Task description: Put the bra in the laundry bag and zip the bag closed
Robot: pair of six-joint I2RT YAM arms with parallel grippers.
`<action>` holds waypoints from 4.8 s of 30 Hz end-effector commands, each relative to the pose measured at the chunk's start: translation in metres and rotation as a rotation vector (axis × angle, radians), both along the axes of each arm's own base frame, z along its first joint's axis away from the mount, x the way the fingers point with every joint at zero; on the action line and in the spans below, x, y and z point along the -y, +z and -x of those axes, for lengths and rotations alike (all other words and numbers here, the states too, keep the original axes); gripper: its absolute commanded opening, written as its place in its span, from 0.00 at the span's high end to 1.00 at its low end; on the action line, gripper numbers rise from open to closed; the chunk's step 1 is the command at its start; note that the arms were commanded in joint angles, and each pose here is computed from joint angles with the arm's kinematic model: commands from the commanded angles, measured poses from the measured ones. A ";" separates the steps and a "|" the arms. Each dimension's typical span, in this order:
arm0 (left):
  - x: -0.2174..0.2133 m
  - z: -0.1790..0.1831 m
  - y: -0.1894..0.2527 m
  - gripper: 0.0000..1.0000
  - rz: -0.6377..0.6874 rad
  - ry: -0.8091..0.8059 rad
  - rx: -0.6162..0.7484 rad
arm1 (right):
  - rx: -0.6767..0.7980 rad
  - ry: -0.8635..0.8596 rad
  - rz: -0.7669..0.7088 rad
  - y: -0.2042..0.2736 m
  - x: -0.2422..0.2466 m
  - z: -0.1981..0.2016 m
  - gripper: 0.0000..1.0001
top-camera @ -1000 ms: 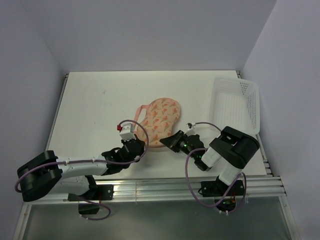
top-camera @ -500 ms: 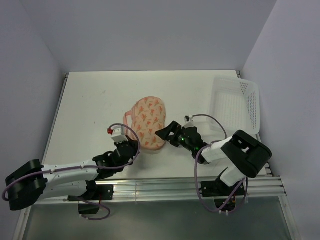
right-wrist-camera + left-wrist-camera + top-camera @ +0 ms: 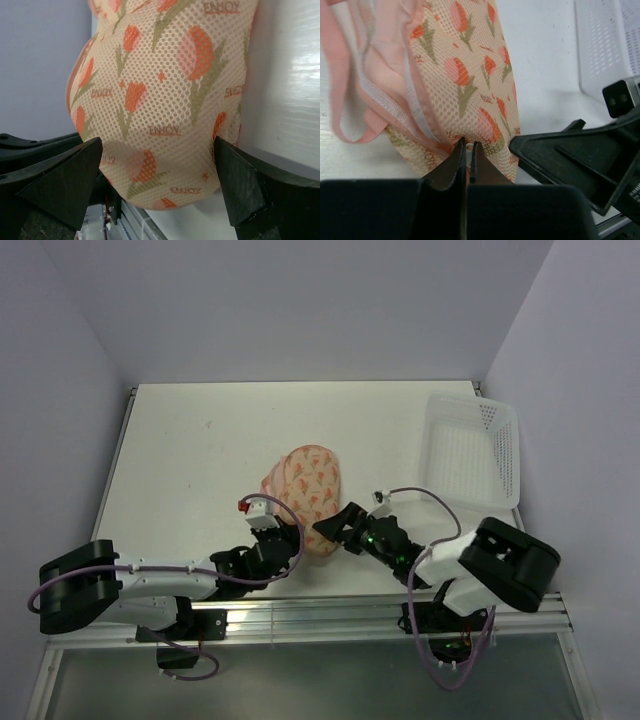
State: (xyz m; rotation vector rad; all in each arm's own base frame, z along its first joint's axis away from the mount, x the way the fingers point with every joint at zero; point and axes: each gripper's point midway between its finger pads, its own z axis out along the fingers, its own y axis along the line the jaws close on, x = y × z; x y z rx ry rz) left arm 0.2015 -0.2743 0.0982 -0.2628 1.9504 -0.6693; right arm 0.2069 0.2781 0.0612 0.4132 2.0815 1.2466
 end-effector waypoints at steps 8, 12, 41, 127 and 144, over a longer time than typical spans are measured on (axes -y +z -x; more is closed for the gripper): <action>-0.002 -0.026 0.047 1.00 0.155 0.107 0.080 | 0.213 -0.087 0.334 0.050 0.052 -0.031 0.00; 0.004 -0.032 0.051 1.00 0.200 0.111 0.077 | 0.176 -0.020 0.334 0.050 0.049 -0.017 0.00; 0.029 -0.009 0.022 1.00 0.270 -0.011 0.002 | 0.098 -0.119 -0.005 0.050 0.014 -0.018 0.39; -0.022 0.014 0.028 1.00 0.106 0.066 0.060 | 0.113 -0.022 0.194 0.048 0.030 -0.063 0.14; 0.003 0.019 0.024 1.00 0.136 -0.003 0.037 | 0.088 0.143 -0.040 0.060 -0.039 -0.005 0.30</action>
